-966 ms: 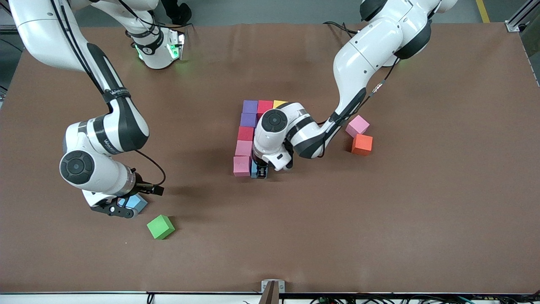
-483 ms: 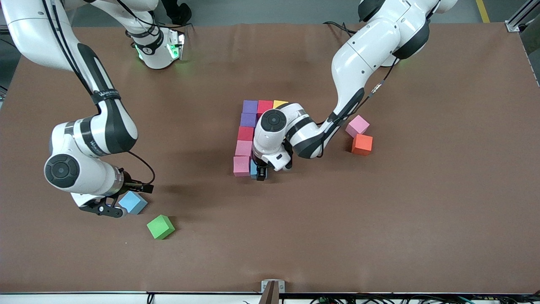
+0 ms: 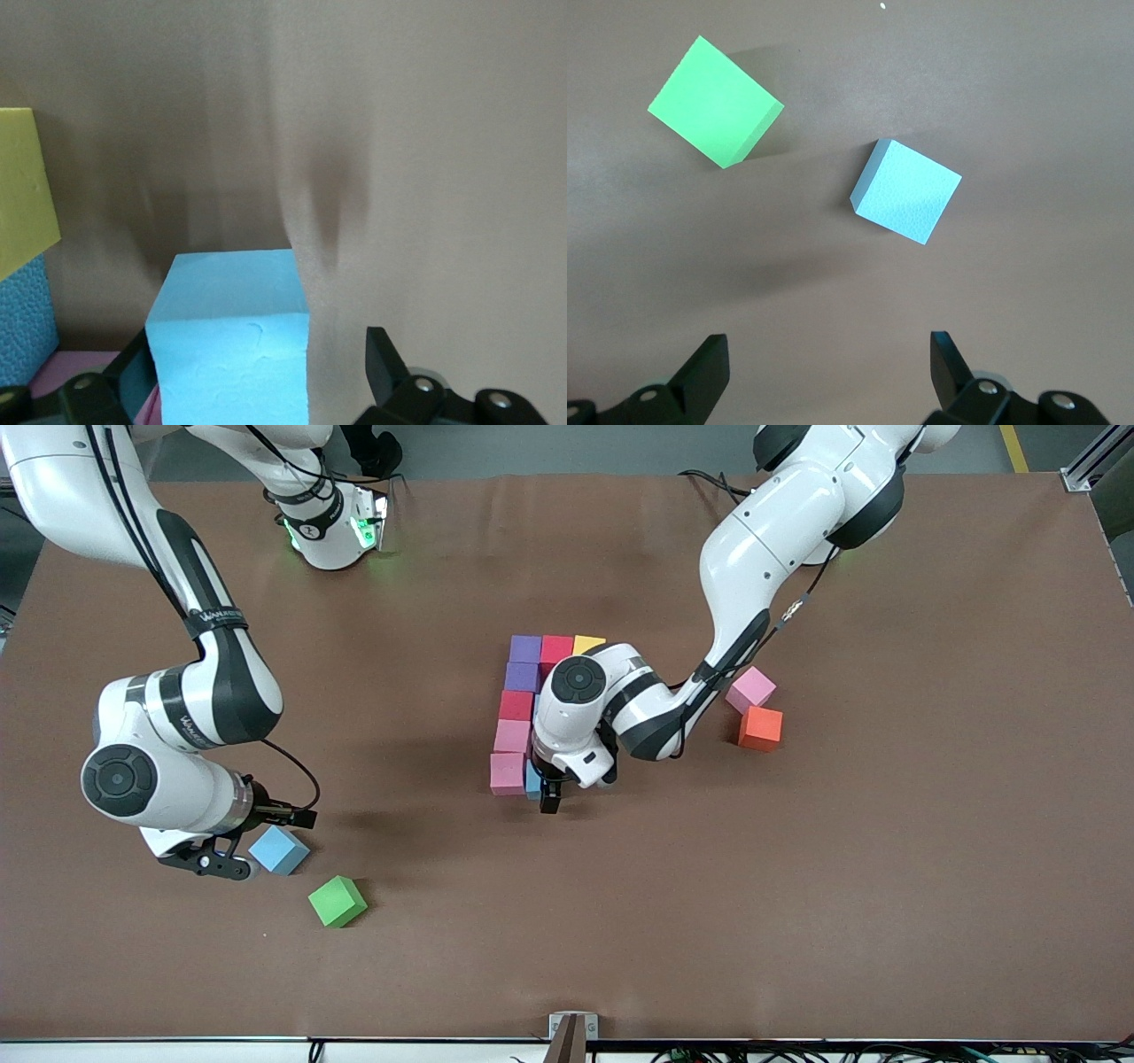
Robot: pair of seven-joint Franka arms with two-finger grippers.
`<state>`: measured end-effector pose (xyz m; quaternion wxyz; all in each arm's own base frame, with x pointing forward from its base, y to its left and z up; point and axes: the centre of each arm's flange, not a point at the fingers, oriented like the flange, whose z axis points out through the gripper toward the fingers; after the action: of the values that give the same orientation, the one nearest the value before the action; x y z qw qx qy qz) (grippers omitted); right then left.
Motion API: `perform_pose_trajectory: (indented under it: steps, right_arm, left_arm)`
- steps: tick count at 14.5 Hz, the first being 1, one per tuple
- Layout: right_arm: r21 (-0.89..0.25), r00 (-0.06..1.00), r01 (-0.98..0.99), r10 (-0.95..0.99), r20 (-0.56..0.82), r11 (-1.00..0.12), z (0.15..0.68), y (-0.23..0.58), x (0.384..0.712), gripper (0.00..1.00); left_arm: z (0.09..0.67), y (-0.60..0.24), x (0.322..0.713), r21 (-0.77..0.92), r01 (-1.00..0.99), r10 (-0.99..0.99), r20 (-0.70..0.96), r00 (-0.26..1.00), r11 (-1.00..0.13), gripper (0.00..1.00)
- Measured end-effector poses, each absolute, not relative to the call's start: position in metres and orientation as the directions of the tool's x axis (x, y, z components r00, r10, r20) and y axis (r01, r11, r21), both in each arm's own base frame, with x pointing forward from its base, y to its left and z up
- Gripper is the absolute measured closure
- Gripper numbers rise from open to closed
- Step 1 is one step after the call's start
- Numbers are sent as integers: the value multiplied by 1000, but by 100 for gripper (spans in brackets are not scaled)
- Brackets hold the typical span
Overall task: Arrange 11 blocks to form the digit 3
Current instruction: 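Open the left gripper and lift it off the placed blue cube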
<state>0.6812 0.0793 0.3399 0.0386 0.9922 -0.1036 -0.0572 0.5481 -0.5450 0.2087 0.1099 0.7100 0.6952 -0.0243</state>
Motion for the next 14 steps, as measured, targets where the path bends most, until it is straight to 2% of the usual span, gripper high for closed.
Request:
perform_pose_trajectory:
  steps: [8,12,14]
  right_arm:
    - [88,973,-199,-208,-104,-976,341,80,681,0]
    - [90,975,-187,-196,-106,-978,347,78,680,0]
    - [91,975,-188,-197,-108,-978,347,76,680,0]
  left_arm:
    - [224,-527,545,105,991,989,-118,92,-80,0]
    - [250,-486,546,70,977,973,-103,207,-201,0]
    - [264,-452,549,22,944,942,-59,330,-329,0]
